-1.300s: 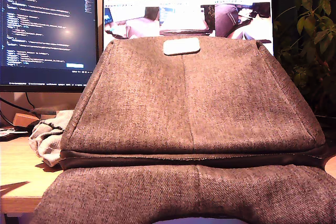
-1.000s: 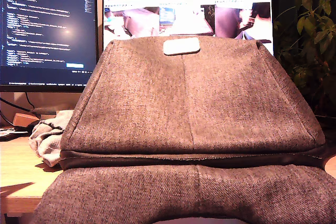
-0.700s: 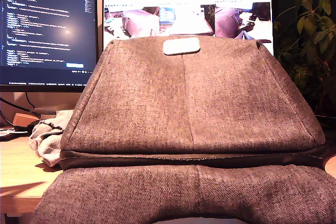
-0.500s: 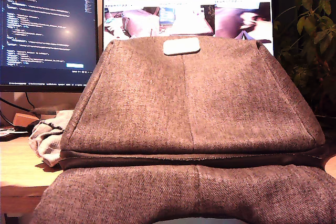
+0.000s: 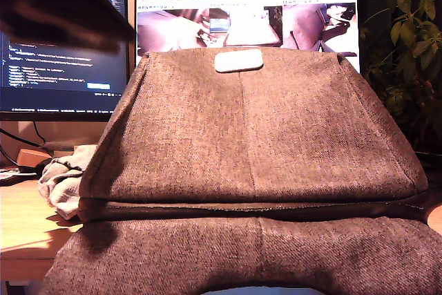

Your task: Pack the pair of socks inside the grey Google backpack

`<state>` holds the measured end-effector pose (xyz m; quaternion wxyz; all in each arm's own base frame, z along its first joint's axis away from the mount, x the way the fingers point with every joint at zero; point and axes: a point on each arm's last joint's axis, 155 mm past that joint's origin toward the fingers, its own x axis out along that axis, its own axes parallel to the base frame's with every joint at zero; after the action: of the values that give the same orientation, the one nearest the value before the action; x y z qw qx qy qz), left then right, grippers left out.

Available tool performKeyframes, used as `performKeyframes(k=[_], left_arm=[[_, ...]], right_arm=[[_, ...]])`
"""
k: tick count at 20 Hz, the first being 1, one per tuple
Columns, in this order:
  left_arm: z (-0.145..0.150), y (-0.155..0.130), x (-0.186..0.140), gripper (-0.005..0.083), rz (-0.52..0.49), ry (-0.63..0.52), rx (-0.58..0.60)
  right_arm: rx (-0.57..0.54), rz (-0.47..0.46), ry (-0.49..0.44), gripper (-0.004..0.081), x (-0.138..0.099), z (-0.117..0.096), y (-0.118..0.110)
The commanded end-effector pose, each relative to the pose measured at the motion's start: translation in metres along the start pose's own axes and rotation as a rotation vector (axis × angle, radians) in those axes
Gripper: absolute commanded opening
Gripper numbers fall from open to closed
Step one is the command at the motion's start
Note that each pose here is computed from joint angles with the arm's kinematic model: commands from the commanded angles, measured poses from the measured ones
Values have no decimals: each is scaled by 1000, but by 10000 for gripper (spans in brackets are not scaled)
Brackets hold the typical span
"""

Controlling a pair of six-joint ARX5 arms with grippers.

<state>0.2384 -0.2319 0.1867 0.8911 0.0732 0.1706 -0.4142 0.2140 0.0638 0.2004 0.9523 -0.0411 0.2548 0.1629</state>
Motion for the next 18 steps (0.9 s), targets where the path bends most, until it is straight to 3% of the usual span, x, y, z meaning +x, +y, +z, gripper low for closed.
performKeyframes(k=[1, 5, 10, 14, 15, 16, 18], left_arm=[[21, 1, 4, 737, 30, -37, 27], [14, -10, 29, 786, 19, 12, 25], [-11, 16, 44, 786, 172, 105, 24], [-21, 17, 48, 763, 181, 133, -32], [-23, 14, 49, 688, 166, 138, -74], [-22, 10, 49, 536, 148, 135, -111], [-15, 3, 51, -36, 105, 120, -122]], right_arm=[[-1, 6, 15, -13, 4, -5, 1], [-1, 5, 23, -13, 6, -6, 0], [0, 5, 29, -13, 8, -6, 0], [-26, 20, 28, -13, 8, -6, 2], [-23, 48, 28, -13, 8, -6, 8], [-1, 88, 27, -12, 8, -6, 15], [15, 183, 36, -12, 8, -7, 32]])
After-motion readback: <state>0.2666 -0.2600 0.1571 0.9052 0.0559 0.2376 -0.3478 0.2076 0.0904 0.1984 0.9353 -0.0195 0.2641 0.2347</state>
